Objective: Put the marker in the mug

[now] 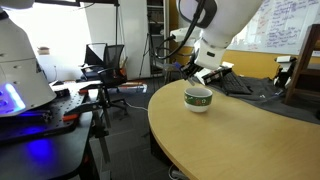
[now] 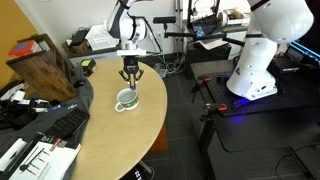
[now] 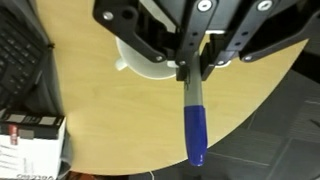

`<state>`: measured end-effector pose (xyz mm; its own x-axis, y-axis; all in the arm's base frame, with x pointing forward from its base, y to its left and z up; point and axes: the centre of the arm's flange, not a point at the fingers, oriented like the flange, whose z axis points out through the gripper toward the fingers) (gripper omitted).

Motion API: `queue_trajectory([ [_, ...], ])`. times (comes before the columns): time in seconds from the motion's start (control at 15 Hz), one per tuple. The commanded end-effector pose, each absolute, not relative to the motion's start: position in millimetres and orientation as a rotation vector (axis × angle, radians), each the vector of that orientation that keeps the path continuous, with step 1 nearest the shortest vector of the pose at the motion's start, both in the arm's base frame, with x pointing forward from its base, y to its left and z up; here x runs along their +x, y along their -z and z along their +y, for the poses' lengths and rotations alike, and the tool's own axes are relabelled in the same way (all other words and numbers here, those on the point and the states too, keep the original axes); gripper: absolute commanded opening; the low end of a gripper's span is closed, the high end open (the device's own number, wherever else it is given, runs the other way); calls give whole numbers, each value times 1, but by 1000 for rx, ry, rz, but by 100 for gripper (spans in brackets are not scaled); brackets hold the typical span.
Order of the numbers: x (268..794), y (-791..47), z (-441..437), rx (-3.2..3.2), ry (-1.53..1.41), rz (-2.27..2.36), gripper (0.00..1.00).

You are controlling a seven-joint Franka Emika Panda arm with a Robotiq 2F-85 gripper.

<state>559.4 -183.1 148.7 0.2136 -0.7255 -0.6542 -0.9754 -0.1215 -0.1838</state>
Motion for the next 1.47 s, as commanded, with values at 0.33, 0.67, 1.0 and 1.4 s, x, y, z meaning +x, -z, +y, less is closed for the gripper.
queue_trajectory([
  [0.33,597,-118,-187,-1879,-622,1521,5],
  [0.67,614,-103,-195,-1849,-660,1524,5],
  [1.0,615,-93,-206,-1824,-670,1538,58],
  [1.4,608,-97,-208,-1835,-650,1534,100],
])
